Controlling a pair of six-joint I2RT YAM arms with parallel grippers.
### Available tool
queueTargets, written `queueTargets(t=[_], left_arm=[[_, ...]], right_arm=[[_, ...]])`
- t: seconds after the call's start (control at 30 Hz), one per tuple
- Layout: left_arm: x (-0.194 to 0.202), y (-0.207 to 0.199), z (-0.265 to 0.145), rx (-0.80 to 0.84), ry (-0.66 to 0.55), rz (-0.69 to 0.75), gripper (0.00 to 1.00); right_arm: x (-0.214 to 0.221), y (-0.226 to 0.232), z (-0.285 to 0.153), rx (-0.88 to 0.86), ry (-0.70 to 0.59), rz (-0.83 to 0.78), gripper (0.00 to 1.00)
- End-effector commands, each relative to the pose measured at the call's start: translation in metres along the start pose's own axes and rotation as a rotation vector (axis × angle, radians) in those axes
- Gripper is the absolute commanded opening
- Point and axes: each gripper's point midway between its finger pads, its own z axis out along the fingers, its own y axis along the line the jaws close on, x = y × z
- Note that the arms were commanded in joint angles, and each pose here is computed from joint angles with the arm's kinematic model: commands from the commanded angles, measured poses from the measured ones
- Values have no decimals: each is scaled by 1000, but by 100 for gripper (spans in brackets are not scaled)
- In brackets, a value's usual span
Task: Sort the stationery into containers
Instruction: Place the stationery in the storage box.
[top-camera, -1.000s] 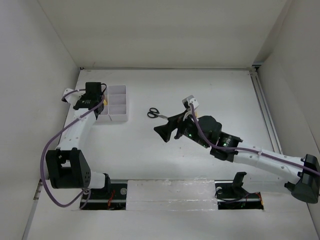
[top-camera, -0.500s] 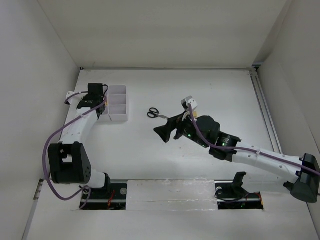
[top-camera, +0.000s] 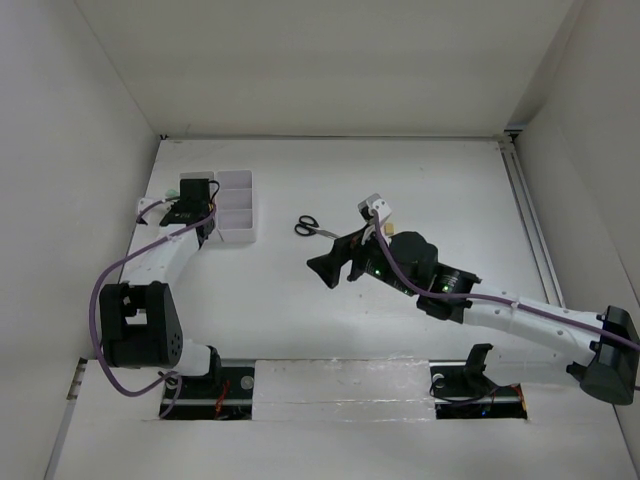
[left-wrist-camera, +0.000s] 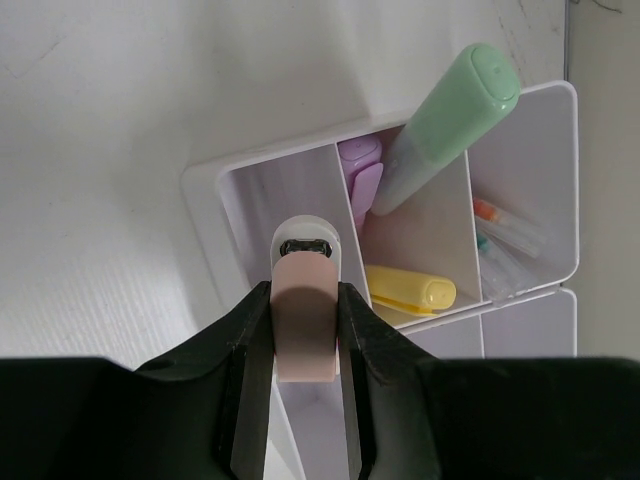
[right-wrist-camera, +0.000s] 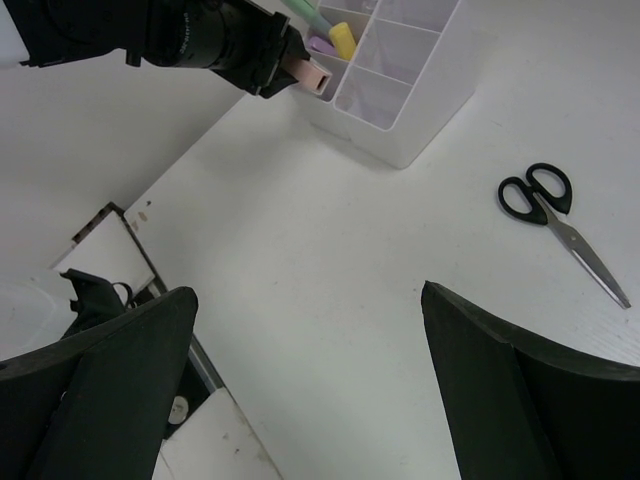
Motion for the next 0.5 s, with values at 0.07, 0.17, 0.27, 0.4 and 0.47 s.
queueTargets(t=[0.07, 0.17, 0.27, 0.4, 0.47], left_arm=[[-6, -7, 1, 44, -32, -104, 0], [-4, -4, 4, 47, -32, -116, 0], [-4, -2, 5, 46, -41, -127, 0], [-3, -4, 8, 58, -43, -136, 0], [-3, -4, 8, 58, -43, -136, 0]], right_arm=[[-3, 5, 1, -38, -7, -18, 100], [-3, 5, 1, -38, -7, -18, 100], [-2, 7, 1, -48, -3, -18, 100], [0, 10, 1, -69, 6, -28, 100], [0, 10, 1, -69, 6, -28, 100]])
